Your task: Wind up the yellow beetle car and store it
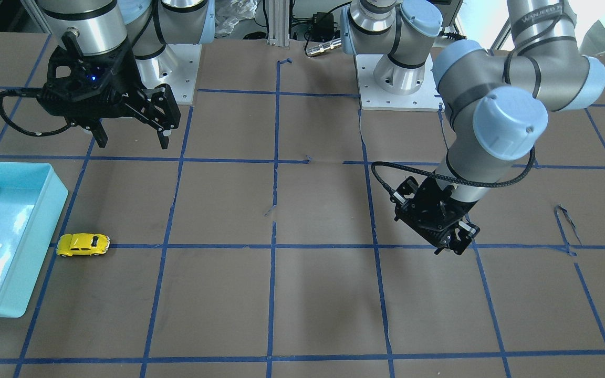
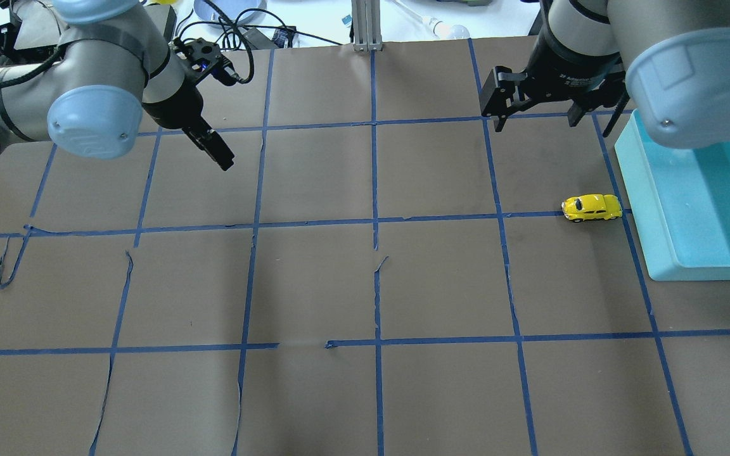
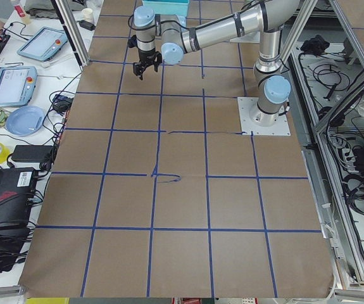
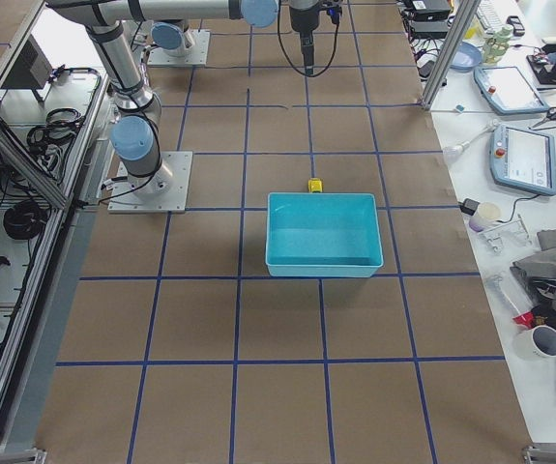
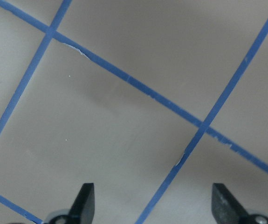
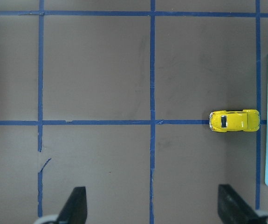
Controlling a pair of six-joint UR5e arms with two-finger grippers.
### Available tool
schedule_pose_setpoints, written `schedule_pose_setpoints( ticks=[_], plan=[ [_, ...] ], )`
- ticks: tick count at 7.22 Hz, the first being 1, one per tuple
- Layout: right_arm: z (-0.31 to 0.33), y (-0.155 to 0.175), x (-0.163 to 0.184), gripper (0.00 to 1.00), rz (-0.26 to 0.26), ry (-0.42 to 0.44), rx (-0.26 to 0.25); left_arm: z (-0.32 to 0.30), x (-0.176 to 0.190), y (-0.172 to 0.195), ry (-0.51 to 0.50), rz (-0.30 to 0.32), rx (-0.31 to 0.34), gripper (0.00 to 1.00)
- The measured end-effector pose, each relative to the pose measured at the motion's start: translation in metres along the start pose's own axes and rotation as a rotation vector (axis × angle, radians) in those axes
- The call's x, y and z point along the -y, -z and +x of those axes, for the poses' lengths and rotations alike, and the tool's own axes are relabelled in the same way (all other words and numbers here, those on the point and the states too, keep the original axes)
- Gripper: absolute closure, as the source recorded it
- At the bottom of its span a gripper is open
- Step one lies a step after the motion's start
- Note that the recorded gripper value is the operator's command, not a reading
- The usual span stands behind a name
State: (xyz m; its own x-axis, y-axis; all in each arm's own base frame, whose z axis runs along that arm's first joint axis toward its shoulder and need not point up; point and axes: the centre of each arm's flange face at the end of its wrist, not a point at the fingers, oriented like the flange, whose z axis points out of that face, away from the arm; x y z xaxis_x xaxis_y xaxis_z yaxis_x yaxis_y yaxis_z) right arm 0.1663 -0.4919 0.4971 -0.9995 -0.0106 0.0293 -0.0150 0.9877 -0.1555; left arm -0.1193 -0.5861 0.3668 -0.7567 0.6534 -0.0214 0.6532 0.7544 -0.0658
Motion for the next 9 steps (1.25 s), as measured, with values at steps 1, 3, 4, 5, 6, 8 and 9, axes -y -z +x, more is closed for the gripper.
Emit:
schedule_pose_setpoints(
  ticks=[1,3,4,5,6,8,9],
  plan=[
    [0.000,0.000,0.000,0.00,0.000,0.000,-0.001,0.017,0.002,0.025,0.088,0.003,0.003,0.00],
    [0.000,0.000,0.000,0.00,0.000,0.000,-0.001,0.035,-0.008,0.079,0.243,0.007,0.015,0.00],
    [0.000,-0.001,0.001,0.00,0.000,0.003,-0.001,0.043,-0.019,0.113,0.335,0.005,0.038,0.00],
    [0.000,-0.001,0.001,0.00,0.000,0.009,-0.001,0.051,-0.030,0.139,0.419,-0.003,0.052,0.00],
    [-0.001,-0.002,0.002,0.00,-0.004,0.012,0.001,0.060,-0.041,0.156,0.505,-0.008,0.053,0.00],
    [-0.001,-0.017,-0.001,0.00,-0.080,0.016,-0.003,0.068,-0.051,0.165,0.619,-0.013,0.053,0.00],
    [0.000,-0.032,0.000,0.00,-0.141,0.017,-0.003,0.069,-0.052,0.165,0.632,-0.014,0.054,0.00]
  ],
)
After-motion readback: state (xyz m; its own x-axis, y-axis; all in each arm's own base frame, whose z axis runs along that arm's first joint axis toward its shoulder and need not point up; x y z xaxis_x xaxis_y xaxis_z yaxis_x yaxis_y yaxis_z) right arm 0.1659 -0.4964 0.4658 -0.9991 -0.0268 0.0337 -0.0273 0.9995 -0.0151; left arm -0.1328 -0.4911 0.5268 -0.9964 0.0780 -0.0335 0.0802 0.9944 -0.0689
